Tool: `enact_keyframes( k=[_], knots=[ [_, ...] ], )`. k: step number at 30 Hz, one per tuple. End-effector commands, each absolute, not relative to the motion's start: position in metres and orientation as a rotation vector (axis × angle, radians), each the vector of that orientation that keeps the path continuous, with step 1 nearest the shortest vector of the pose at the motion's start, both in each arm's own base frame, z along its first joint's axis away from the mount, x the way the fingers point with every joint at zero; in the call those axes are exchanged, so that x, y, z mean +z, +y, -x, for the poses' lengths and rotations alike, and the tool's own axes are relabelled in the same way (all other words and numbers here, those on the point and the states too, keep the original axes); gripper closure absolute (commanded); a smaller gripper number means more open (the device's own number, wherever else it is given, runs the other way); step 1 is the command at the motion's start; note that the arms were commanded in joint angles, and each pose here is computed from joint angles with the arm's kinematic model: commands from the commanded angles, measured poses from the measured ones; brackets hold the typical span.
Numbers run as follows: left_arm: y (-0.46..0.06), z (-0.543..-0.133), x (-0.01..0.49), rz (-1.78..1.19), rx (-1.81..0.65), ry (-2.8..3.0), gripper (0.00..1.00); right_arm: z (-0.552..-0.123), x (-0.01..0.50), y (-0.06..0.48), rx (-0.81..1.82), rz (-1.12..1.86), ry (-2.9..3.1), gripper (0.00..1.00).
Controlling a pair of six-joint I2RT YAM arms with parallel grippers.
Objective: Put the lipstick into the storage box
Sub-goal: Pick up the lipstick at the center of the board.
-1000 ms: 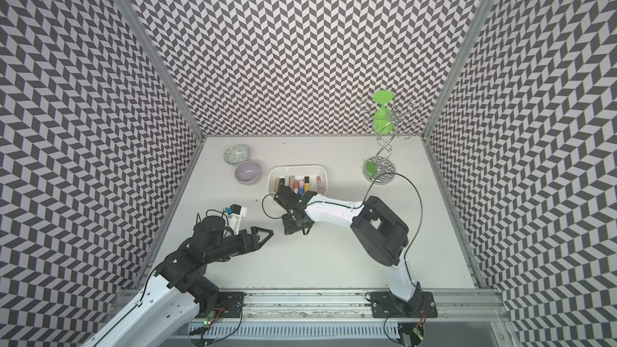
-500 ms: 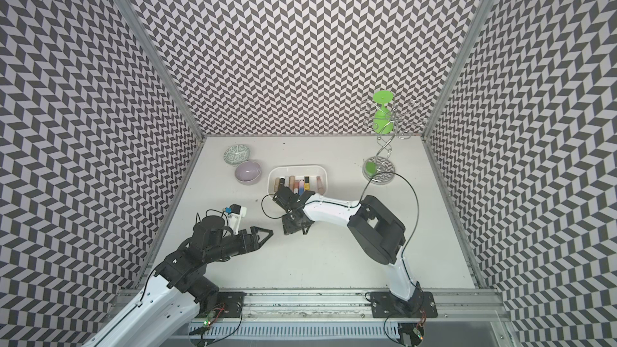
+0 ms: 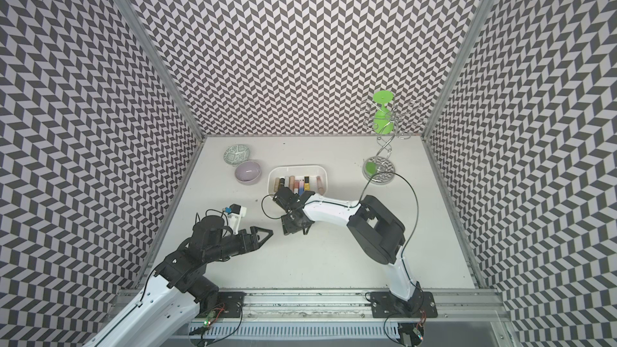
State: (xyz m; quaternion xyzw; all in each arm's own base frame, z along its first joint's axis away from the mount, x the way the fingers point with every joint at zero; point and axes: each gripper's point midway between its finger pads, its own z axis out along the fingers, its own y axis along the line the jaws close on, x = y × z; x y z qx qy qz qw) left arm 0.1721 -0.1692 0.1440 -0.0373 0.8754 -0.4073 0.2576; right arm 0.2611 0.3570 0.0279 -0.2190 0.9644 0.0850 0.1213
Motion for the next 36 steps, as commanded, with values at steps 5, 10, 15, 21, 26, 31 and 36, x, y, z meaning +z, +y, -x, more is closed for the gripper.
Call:
enact_keyframes(
  k=[5,10,15,21,26,31,36],
  knots=[
    [-0.169,-0.173,0.152,0.081,-1.114,2.345,0.11,-0.262,0.019,0.358,0.221,0.655,2.816,0.70],
    [-0.169,-0.172,0.152,0.081,-1.118,2.347,0.11,-0.261,0.012,0.355,0.194,0.664,2.826,0.69],
    [-0.169,-0.173,0.152,0.084,-1.120,2.346,0.11,-0.262,0.008,0.350,0.164,0.667,2.826,0.69],
    [-0.172,-0.176,0.153,0.083,-1.127,2.342,0.11,-0.268,0.016,0.346,0.165,0.647,2.809,0.78],
    [-0.174,-0.179,0.154,0.080,-1.139,2.337,0.11,-0.275,0.028,0.340,0.165,0.620,2.790,0.80],
    [-0.176,-0.181,0.157,0.080,-1.146,2.326,0.11,-0.280,0.041,0.335,0.193,0.591,2.774,0.80],
    [-0.177,-0.184,0.162,0.072,-1.152,2.304,0.11,-0.280,0.061,0.335,0.288,0.570,2.747,0.80]
  ],
)
